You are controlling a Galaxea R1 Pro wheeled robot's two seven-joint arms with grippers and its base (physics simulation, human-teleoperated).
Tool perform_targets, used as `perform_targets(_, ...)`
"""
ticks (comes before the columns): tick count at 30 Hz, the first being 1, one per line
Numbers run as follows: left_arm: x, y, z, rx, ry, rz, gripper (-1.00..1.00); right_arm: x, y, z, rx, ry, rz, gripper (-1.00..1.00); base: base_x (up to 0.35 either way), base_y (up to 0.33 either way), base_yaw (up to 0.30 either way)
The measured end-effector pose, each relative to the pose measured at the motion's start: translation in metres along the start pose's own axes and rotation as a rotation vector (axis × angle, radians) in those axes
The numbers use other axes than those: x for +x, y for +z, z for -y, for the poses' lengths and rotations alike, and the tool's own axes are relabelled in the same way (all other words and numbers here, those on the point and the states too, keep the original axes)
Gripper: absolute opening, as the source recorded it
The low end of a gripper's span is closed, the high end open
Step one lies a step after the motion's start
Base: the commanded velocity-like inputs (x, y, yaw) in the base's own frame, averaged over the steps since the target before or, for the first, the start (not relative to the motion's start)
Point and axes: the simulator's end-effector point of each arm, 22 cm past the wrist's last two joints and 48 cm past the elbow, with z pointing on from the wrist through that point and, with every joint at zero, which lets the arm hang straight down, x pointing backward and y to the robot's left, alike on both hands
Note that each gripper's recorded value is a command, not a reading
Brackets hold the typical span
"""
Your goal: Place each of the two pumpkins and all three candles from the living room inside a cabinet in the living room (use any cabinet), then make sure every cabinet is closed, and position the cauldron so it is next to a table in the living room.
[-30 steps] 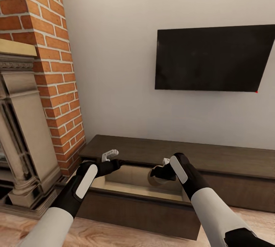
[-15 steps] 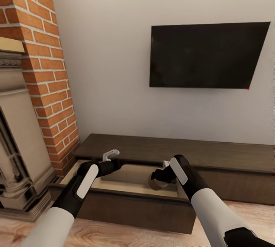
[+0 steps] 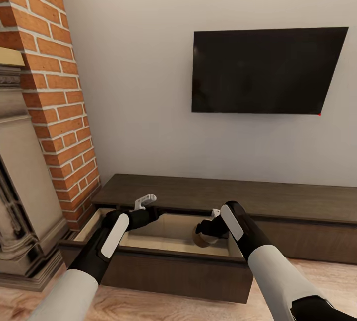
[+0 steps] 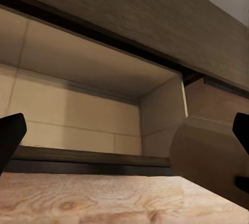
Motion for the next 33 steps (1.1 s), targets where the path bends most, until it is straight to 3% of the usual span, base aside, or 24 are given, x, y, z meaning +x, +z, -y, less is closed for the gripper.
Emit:
perform_targets(15, 0.011, 0.008, 0.009, 0.009, 0.010, -0.022, 1.00, 0.003, 0.006, 0.004, 0.009, 0.002, -0.013, -1.00, 0.290, 0.000, -0.215)
perform_targets(20, 0.020, 0.013, 0.014, 0.012, 0.036, -0.041, 1.00, 0.005, 0.010, 0.005, 0.011, 0.004, -0.020, -1.00, 0.063, 0.000, -0.189)
perform_targets(33, 0.028, 0.017, 0.012, 0.014, 0.040, -0.051, 1.00, 0.014, 0.020, 0.007, 0.009, 0.003, -0.040, -1.00, 0.007, 0.000, -0.051)
